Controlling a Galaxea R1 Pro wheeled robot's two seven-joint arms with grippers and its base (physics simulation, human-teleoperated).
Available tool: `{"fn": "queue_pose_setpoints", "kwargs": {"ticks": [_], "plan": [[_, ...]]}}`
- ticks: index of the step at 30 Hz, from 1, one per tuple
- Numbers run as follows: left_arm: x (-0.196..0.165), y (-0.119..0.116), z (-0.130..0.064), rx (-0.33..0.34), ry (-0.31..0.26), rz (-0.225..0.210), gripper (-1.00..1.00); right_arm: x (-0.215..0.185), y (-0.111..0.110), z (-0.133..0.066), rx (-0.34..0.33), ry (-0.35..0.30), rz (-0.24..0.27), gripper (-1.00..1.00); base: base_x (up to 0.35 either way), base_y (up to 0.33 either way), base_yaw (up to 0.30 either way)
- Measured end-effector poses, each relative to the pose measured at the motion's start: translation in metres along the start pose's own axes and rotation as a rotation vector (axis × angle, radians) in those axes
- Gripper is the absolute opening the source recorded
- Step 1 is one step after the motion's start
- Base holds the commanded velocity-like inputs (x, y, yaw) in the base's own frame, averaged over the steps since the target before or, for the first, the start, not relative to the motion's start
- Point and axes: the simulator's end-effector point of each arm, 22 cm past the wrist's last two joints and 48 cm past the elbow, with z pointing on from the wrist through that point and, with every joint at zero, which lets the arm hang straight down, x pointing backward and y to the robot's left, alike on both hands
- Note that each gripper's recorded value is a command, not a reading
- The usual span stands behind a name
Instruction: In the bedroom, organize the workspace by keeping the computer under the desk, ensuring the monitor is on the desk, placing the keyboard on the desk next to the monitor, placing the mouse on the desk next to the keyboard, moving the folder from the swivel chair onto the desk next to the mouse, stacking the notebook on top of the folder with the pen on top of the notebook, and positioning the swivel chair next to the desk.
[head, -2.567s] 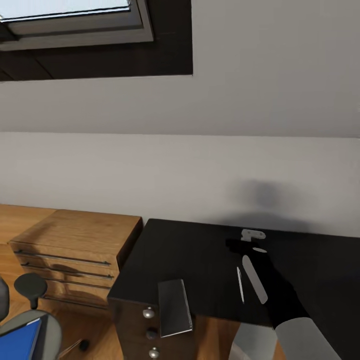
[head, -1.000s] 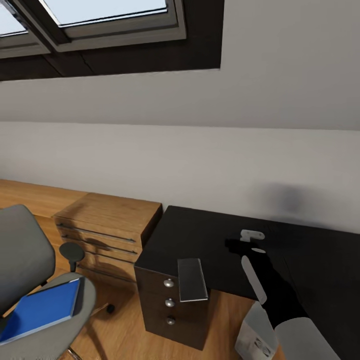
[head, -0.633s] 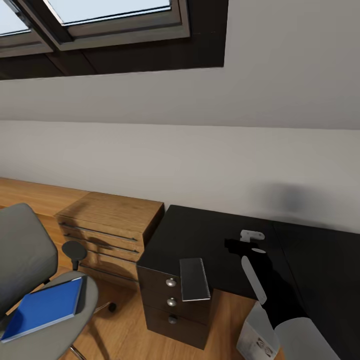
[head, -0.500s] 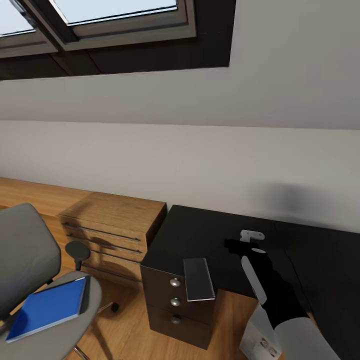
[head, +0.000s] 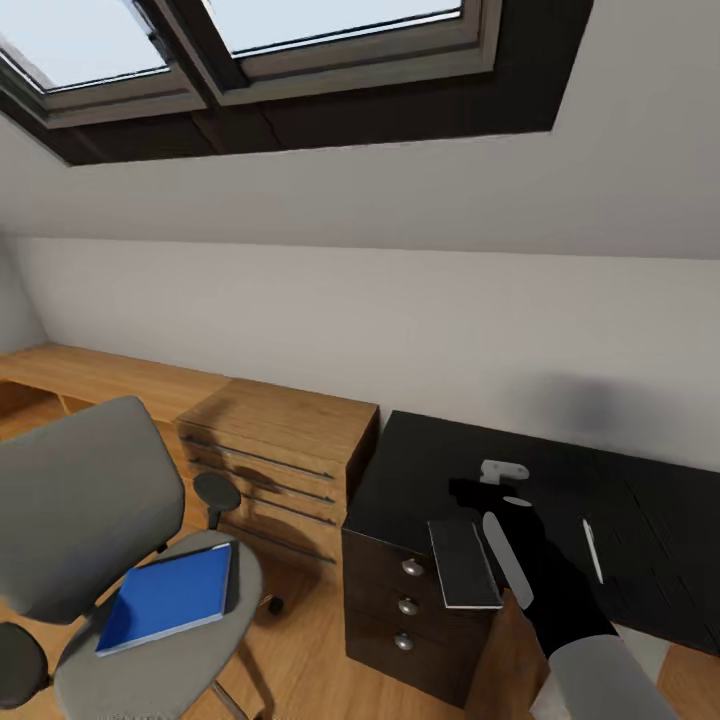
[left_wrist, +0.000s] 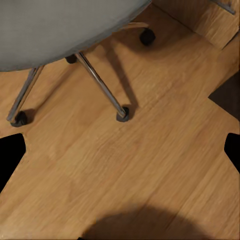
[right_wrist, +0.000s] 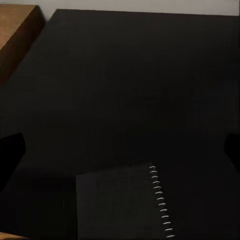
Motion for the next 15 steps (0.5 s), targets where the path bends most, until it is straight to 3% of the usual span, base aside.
{"fn": "queue_pose_setpoints", "kwargs": {"ticks": [6,15], "plan": [[0.0005,-0.0006,-0.0002,0.002,0.001,0.001,1.0,0.0001,0.0002,0.0,0.0,0.0,0.0,1.0,0.0,0.108,0.264],[0.0001,-0.0011,-0.0001,0.003,0.0,0.001,1.0,0.0,0.0002,-0.0001,0.0,0.0,0.0,1.0,0.0,0.021,0.264]]}}
